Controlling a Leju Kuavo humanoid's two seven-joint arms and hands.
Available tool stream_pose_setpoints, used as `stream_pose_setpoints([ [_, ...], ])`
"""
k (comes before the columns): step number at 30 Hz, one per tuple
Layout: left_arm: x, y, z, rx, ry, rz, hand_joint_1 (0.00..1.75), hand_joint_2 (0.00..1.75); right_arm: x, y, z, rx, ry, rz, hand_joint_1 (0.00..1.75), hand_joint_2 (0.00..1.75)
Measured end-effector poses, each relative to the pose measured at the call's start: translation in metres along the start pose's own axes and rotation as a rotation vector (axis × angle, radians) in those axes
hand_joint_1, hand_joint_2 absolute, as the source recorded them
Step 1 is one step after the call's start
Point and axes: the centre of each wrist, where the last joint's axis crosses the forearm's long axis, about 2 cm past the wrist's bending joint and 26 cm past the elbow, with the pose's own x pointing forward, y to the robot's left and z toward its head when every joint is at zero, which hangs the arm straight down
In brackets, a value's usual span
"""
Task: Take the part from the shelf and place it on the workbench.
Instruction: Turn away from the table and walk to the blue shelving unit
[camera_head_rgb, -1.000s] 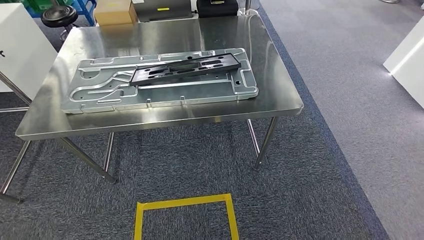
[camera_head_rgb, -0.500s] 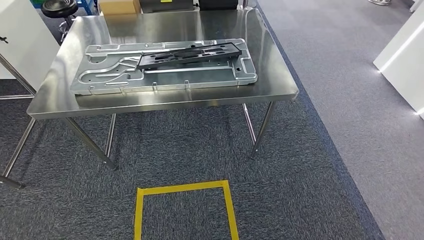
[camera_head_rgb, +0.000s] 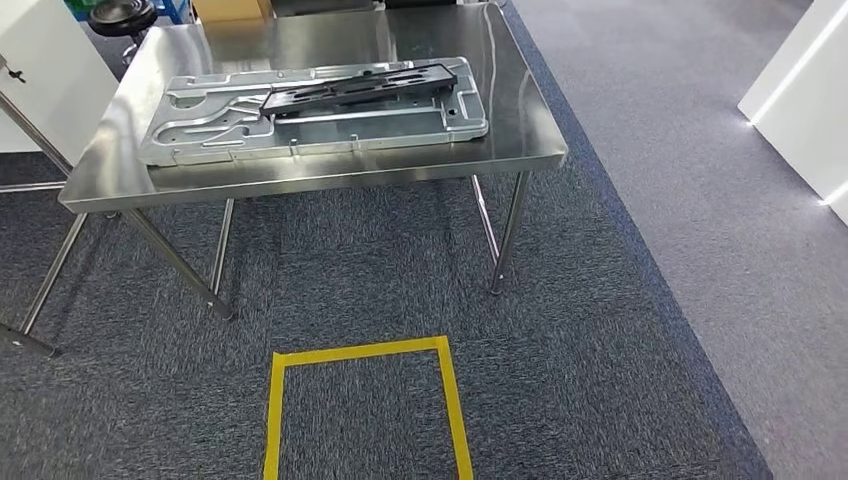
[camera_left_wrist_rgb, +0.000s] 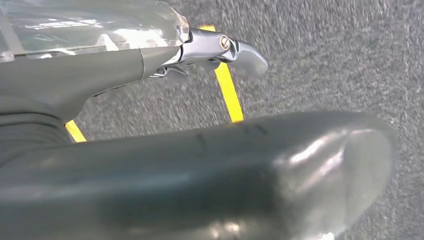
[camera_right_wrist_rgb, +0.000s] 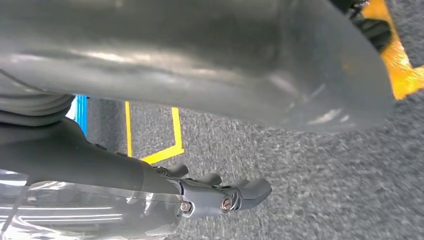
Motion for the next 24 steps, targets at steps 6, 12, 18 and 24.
stream_pose_setpoints([
  [6, -0.0007, -0.0053, -0.0003, 0.004, 0.009, -0.001, 0.00, 0.00, 0.0026, 0.0016, 0.0001, 0.013, -0.024, 0.001, 0.00, 0.00],
  [12, -0.0020, -0.0015, 0.0009, 0.032, 0.044, -0.013, 0.00, 0.00, 0.0022, 0.0016, 0.0001, 0.027, -0.024, 0.004, 0.00, 0.00],
  [18, -0.0034, 0.0015, 0.0023, 0.038, 0.052, -0.017, 0.00, 0.00, 0.0006, 0.0007, 0.0000, 0.036, -0.017, -0.006, 0.00, 0.00],
  [24, -0.0051, 0.0002, 0.0033, 0.033, 0.057, -0.014, 0.00, 0.00, -0.0017, 0.0006, 0.0001, 0.041, -0.012, -0.011, 0.00, 1.75],
])
